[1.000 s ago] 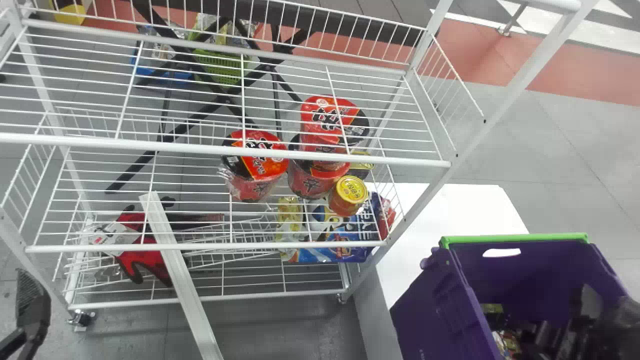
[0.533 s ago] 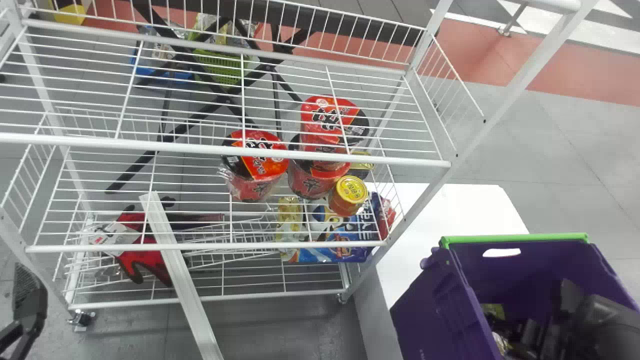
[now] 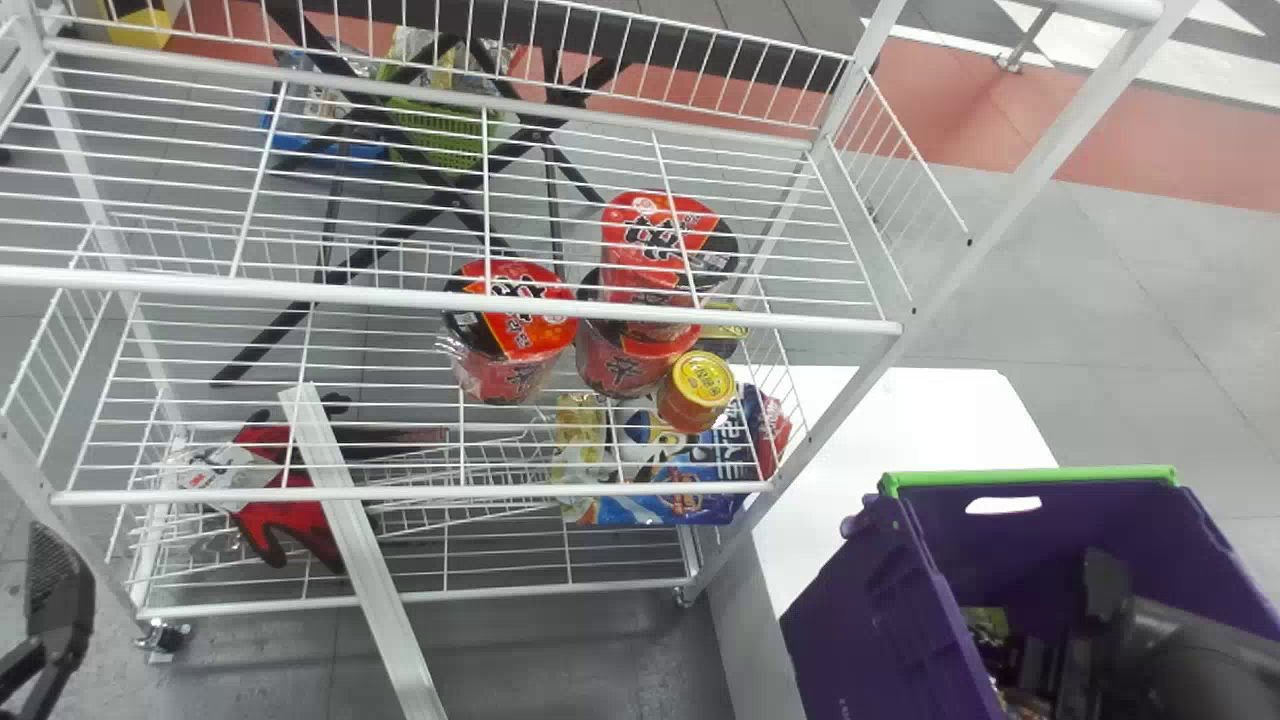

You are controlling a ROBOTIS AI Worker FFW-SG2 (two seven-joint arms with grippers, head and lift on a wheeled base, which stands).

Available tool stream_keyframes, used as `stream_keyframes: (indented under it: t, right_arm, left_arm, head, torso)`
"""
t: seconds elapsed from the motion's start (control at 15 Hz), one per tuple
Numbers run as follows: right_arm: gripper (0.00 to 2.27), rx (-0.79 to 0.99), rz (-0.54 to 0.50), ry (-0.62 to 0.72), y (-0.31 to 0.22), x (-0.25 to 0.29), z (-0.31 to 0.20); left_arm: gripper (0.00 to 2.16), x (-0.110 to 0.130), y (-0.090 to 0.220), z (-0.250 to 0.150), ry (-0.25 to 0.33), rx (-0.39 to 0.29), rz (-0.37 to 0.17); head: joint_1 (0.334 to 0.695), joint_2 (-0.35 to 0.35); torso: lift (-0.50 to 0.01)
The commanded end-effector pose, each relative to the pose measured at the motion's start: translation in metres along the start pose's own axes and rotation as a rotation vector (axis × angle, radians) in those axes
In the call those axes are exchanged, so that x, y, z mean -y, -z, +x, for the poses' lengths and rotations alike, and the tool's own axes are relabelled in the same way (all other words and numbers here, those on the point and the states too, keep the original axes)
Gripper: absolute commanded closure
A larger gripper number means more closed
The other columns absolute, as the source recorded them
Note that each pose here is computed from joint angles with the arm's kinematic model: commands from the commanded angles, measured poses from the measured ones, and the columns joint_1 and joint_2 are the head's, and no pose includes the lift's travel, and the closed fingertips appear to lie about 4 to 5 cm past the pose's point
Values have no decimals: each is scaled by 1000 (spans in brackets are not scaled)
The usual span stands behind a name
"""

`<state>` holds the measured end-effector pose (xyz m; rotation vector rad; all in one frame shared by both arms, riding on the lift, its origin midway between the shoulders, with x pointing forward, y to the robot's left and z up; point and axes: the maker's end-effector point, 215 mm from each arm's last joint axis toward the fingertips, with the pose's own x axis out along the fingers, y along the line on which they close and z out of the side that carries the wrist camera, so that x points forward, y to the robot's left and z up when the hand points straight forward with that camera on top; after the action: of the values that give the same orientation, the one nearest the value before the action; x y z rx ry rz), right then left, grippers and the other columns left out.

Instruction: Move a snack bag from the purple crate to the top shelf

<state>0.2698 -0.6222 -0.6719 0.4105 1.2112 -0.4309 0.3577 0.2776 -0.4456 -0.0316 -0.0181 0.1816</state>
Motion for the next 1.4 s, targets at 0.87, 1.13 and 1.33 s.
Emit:
stream_keyframes:
  t: [0.87,1.13,1.33]
  right_arm:
    - [751,-31,-113,9,41,-3,20]
    - [2047,-120,-110,111,63,9,16]
    - [2226,-103,-128,67,58,6,13]
  left_arm:
    - [124,-1,-2,-5,6,20,-5]
    - [124,-1,-2,-4,6,20,-4]
    - [124,-1,-1,-5,4,17,-5]
  head:
    - [695,-350]
    - [695,-350]
    - [695,-350]
  torso:
    - [-454]
    - [-454]
    - [-454]
